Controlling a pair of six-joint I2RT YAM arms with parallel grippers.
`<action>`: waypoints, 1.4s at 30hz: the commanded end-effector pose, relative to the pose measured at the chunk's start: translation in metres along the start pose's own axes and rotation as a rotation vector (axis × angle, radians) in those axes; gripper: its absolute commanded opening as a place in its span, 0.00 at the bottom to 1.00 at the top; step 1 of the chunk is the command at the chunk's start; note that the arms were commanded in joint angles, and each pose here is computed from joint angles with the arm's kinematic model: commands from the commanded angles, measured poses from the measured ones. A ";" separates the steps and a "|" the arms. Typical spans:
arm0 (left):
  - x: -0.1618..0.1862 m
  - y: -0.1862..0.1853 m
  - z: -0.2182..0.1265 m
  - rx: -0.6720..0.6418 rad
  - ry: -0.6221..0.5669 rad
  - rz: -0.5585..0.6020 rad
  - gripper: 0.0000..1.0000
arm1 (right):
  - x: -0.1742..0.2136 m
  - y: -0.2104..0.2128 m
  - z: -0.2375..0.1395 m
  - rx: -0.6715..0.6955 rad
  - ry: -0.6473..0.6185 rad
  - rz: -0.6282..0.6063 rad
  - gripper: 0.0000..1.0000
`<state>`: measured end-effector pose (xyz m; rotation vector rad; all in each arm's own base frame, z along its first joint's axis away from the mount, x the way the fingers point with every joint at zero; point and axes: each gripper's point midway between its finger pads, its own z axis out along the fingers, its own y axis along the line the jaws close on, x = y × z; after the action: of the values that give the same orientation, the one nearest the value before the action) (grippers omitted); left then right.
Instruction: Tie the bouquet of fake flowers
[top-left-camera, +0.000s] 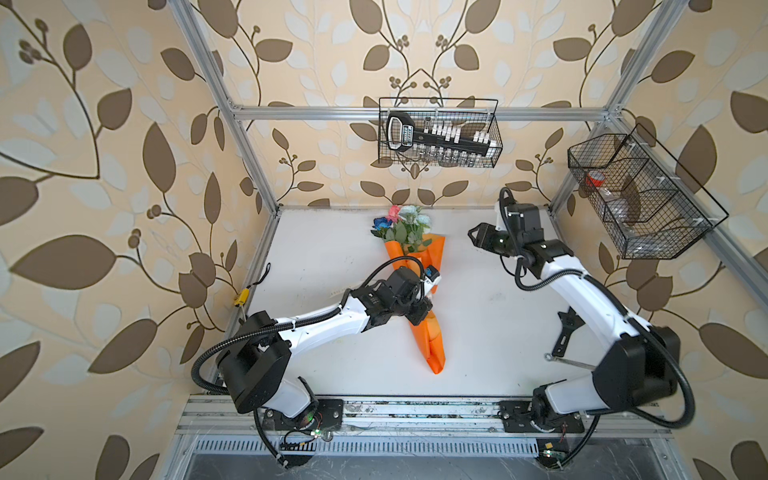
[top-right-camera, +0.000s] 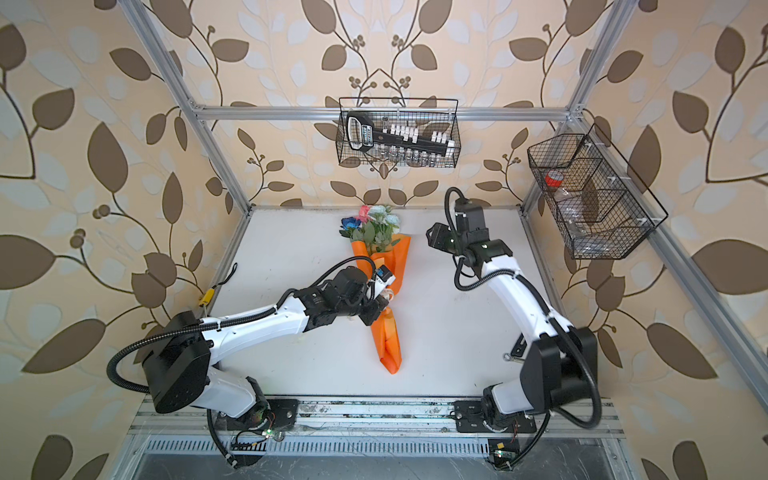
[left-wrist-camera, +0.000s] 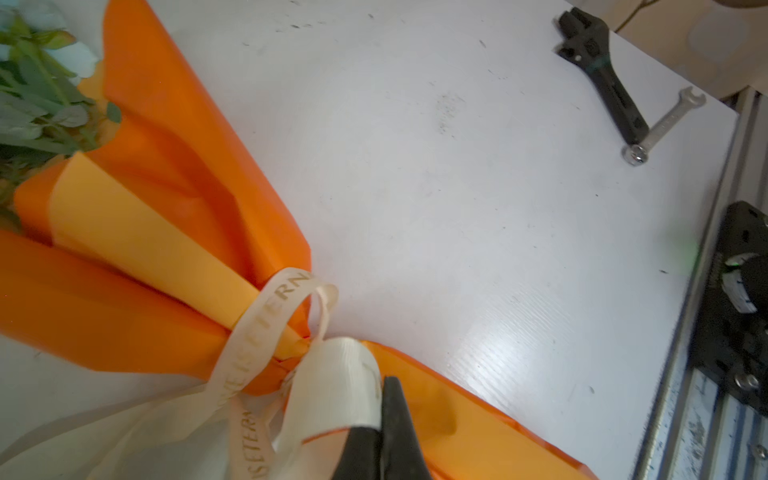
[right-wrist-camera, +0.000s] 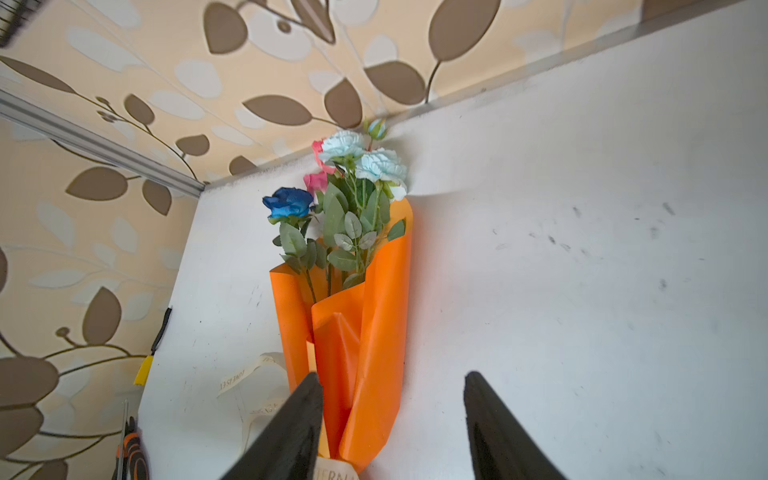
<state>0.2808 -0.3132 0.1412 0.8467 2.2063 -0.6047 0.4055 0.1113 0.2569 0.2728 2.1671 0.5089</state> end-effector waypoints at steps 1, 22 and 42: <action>-0.037 0.028 -0.007 -0.032 -0.092 -0.198 0.00 | 0.006 -0.026 -0.032 0.110 -0.132 0.077 0.56; -0.028 0.089 0.007 -0.053 0.079 -0.644 0.00 | 0.322 0.214 -0.001 -0.179 0.136 -0.674 0.56; -0.020 0.111 0.030 -0.012 0.217 -0.668 0.00 | 0.352 0.228 0.129 -0.078 0.160 -0.606 0.63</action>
<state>0.3849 -0.2613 0.1032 0.0816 2.6985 -0.8097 0.2954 0.4649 0.0426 -0.4726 2.2418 0.2299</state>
